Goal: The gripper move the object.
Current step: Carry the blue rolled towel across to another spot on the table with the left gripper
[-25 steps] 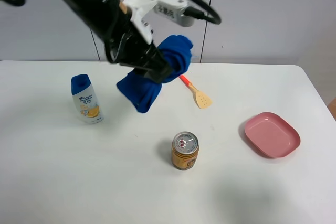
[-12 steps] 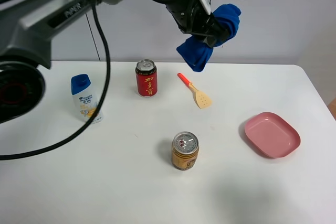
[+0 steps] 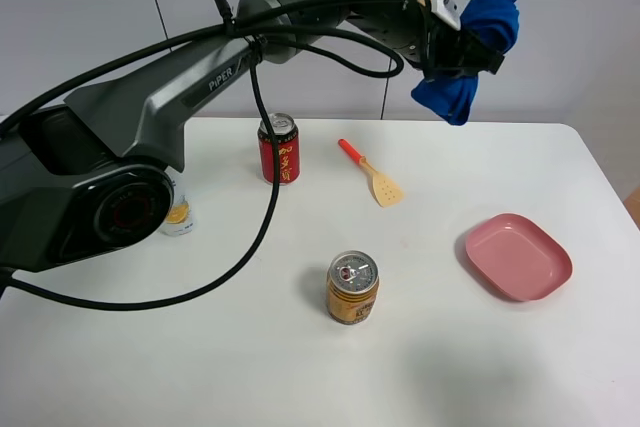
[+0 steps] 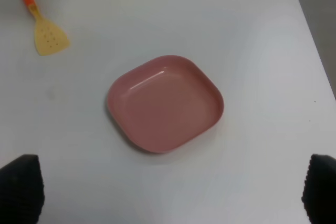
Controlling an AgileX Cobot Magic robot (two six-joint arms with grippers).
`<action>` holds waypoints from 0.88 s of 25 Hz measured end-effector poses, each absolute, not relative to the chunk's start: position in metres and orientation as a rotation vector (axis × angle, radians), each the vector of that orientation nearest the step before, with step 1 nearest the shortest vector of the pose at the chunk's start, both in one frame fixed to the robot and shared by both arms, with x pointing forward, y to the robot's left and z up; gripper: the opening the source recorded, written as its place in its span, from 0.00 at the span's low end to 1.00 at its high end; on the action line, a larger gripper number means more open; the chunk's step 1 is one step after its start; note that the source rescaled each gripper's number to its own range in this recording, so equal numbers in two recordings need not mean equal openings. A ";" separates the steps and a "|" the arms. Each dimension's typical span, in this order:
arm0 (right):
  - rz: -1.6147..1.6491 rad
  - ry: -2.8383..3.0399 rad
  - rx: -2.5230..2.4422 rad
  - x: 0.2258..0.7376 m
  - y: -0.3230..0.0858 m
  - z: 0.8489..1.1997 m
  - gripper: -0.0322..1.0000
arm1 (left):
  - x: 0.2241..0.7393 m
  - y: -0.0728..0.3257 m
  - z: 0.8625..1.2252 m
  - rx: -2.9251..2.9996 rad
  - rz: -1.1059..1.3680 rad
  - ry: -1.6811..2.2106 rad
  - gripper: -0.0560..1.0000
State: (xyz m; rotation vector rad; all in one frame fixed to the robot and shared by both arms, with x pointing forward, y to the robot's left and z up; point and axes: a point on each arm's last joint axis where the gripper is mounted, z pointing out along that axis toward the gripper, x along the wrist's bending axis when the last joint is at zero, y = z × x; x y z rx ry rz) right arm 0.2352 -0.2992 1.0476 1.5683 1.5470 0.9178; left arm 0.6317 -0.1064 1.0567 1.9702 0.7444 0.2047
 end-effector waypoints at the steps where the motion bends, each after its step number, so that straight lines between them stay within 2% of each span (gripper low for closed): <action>1: 0.918 1.547 1.568 0.235 -0.299 1.048 1.00 | 0.631 -0.110 1.055 1.947 0.192 0.745 0.07; 6: 0.917 1.548 1.569 0.235 -0.299 1.047 1.00 | 0.629 -0.127 1.041 1.854 0.119 0.737 0.07; 17: 0.917 1.548 1.569 0.235 -0.299 1.047 1.00 | 0.628 -0.143 0.959 2.042 0.071 0.676 0.07; 22: 0.917 1.548 1.569 0.235 -0.299 1.047 1.00 | 0.629 -0.144 0.939 2.067 0.056 0.694 0.07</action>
